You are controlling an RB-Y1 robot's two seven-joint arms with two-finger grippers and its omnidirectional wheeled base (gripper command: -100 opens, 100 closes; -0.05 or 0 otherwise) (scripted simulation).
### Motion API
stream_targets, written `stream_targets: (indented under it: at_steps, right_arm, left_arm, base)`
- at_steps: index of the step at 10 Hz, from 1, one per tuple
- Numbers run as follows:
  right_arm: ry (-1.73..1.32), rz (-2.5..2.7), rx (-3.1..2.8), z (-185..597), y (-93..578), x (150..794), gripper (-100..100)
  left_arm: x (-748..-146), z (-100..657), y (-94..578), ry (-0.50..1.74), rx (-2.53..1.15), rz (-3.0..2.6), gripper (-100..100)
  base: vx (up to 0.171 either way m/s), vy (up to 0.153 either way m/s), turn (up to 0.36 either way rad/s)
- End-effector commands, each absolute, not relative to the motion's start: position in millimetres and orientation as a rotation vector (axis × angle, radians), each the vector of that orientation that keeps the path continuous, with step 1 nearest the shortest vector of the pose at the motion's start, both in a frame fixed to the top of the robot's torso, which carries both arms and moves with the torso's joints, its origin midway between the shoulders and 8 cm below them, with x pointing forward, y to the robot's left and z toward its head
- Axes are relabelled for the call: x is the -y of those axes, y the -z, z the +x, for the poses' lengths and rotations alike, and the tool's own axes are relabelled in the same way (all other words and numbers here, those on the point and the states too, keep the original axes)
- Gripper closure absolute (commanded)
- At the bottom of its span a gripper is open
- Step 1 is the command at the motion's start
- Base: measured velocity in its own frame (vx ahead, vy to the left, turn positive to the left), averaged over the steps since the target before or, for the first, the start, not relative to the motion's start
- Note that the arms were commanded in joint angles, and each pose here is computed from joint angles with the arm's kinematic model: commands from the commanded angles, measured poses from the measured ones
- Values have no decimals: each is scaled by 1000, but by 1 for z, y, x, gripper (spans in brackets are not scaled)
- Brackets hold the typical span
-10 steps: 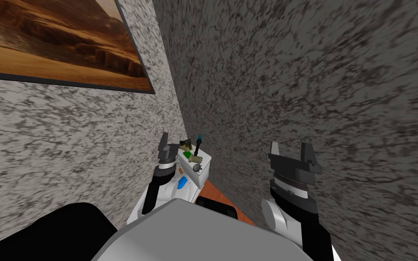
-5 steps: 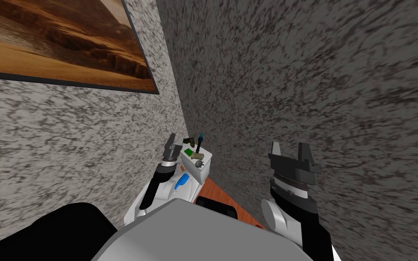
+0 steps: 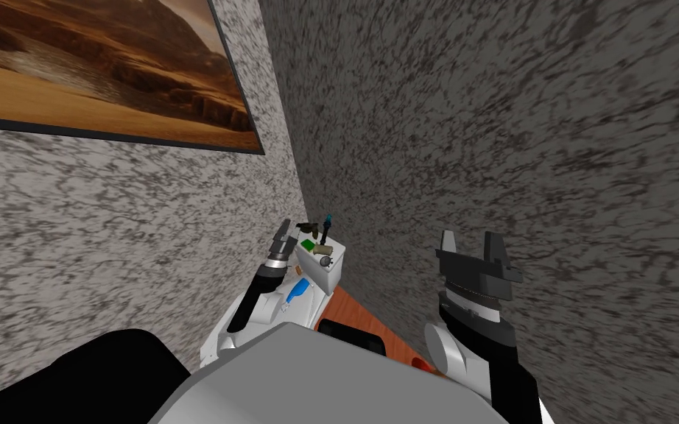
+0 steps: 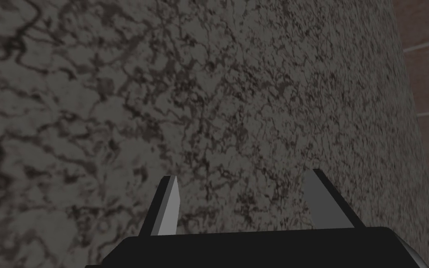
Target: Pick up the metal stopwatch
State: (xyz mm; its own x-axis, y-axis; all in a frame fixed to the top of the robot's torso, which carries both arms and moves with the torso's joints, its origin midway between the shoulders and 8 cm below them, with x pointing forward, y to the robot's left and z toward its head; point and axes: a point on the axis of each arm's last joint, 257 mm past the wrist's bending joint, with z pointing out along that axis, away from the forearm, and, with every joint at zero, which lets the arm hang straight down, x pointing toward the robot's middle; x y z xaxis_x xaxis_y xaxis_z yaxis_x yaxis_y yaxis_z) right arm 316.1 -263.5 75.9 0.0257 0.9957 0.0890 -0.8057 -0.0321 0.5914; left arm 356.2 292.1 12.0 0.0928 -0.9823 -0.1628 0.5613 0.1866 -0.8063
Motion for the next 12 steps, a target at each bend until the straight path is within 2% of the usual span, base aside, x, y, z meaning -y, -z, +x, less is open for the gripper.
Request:
stream_targets:
  at_steps: [1, 12]
  right_arm:
    - [-1515, 571, -423, 316, -76, 264, 0]
    - [-1515, 571, -423, 316, -76, 264, 0]
  left_arm:
    - [-300, 364, -1, 1259, -847, -697, -100]
    - [-341, 397, 74, 1143, -1015, -969, -100]
  base:
    - [-48, 5, -9]
    - [-49, -1, -15]
